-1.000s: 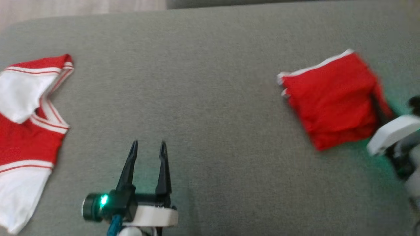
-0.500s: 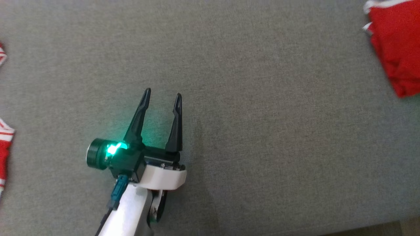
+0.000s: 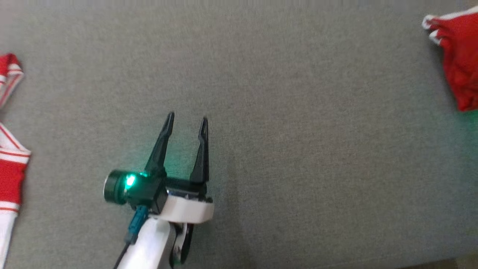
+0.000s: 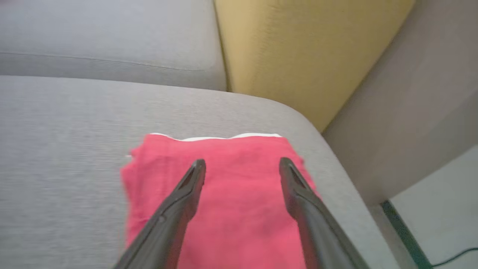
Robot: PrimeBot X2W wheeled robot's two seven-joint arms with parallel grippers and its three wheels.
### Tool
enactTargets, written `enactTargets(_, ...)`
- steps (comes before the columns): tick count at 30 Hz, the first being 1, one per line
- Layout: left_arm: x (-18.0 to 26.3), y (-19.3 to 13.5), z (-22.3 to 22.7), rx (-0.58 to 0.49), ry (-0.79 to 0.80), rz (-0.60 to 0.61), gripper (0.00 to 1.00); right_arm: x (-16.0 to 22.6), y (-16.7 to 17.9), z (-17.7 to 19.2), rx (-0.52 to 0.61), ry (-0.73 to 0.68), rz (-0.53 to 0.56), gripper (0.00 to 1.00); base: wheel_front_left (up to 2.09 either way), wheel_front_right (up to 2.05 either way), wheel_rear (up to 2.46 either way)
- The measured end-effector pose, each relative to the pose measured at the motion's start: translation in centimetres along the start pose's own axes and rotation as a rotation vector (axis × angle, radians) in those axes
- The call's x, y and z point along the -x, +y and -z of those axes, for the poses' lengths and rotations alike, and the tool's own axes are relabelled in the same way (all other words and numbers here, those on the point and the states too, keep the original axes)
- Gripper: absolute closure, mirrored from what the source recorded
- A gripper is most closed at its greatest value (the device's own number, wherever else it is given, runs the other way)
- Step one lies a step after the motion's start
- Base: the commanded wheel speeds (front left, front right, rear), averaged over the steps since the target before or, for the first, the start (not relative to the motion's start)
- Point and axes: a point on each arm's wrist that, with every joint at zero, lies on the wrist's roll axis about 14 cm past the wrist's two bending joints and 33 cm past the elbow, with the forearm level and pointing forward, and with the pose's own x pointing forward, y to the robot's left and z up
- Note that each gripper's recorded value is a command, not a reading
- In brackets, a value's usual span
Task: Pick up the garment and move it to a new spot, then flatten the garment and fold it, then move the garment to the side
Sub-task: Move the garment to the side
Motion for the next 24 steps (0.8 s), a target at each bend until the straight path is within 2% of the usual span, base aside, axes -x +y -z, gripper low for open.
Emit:
enactTargets(7, 4.2, 1.8, -0.5, -0.037, 0.017, -0.124, 0.00, 4.1, 8.4, -1.1, -0.132, -0.102, -0.164, 0.00, 0.00, 0.00, 0.00)
enactTargets(12, 7.9, 2.9, -1.2, -0.056, 0.008, -0.210, 0.00, 9.7, 15.7, -0.3, -0.225, -0.148, -0.305, 0.00, 0.00, 0.00, 0.00)
enactTargets(15, 10.4, 3.2, -1.5, -0.058, 0.000, -0.250, 0.00, 13.4, 18.6, -0.3, -0.274, -0.193, -0.359, 0.00, 0.00, 0.00, 0.00)
enactTargets(19, 12.4, 3.8, -2.7, -0.054, -0.045, -0.293, 0.00, 17.1, 20.3, -2.7, -0.272, -0.321, -0.394, 0.00, 0.00, 0.00, 0.00)
enactTargets(24, 13.8, 4.7, -4.7, -0.069, -0.114, -0.334, 0.00, 19.1, 19.5, -3.6, -0.301, -0.389, -0.348, 0.00, 0.00, 0.00, 0.00)
